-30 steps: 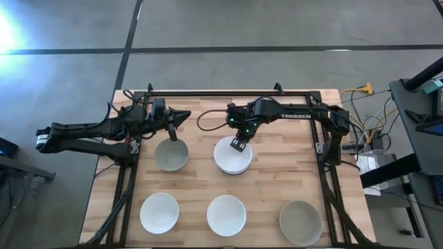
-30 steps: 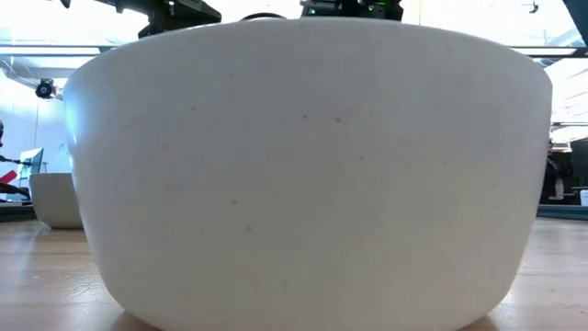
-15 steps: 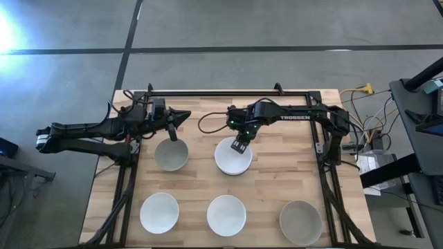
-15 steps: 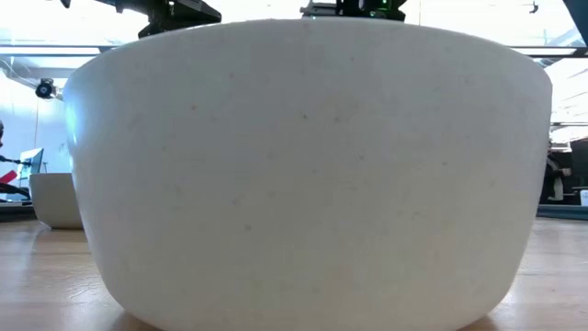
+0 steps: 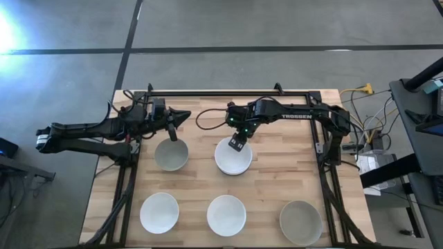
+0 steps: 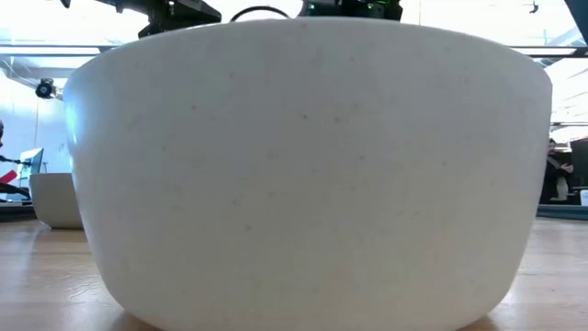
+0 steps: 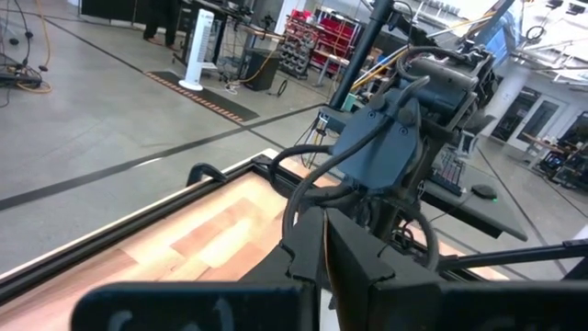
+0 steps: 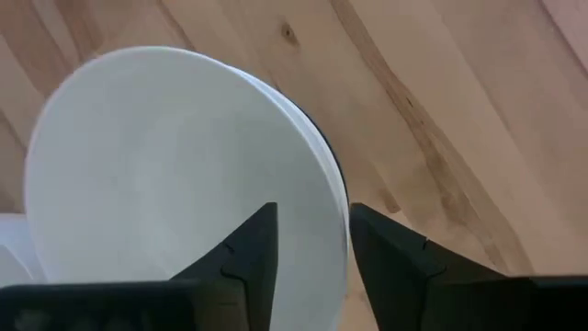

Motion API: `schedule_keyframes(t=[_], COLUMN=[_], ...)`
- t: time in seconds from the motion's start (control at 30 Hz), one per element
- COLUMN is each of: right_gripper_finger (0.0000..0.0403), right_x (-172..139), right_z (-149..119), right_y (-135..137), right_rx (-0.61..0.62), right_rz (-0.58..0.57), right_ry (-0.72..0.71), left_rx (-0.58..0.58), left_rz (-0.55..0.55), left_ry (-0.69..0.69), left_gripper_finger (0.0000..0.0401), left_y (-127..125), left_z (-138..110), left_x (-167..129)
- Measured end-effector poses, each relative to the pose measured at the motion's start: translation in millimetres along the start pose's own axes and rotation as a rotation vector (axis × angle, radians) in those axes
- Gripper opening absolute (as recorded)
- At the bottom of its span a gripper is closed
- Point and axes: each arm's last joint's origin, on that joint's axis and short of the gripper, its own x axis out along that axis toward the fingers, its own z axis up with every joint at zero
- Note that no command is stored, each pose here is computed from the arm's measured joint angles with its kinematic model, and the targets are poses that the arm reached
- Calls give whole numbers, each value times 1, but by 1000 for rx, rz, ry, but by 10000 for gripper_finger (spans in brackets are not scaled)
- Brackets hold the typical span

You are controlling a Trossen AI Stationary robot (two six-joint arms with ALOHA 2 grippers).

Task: Nest bowls inside each other
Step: Stack the gray bowl on the white bowl

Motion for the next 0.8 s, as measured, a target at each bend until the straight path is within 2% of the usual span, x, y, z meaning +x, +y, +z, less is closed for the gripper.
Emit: schedule_keyframes(t=[0.17,0.33,0.43,0.57,0.67,0.8], right_gripper_finger=[132,130,126,120,117,117], right_x=[-11,-31,-46,-65,-79,-94], right_z=[3,1,-2,-8,-12,-16], right_y=[3,5,5,4,3,0], right_rx=[-12,-22,-27,-33,-31,-39], right_rz=[19,43,54,45,13,-39], right_ry=[-42,-99,-134,-194,-245,-306], left_rx=[6,-17,-4,14,41,13], left_rz=[-9,21,91,235,304,414], left_ry=[30,160,294,465,578,696], left_gripper_finger=[0,0,0,0,0,8], left_y=[0,5,12,21,25,31], left_z=[-2,-13,-25,-36,-39,-40], left_x=[0,-5,-12,-21,-25,-28])
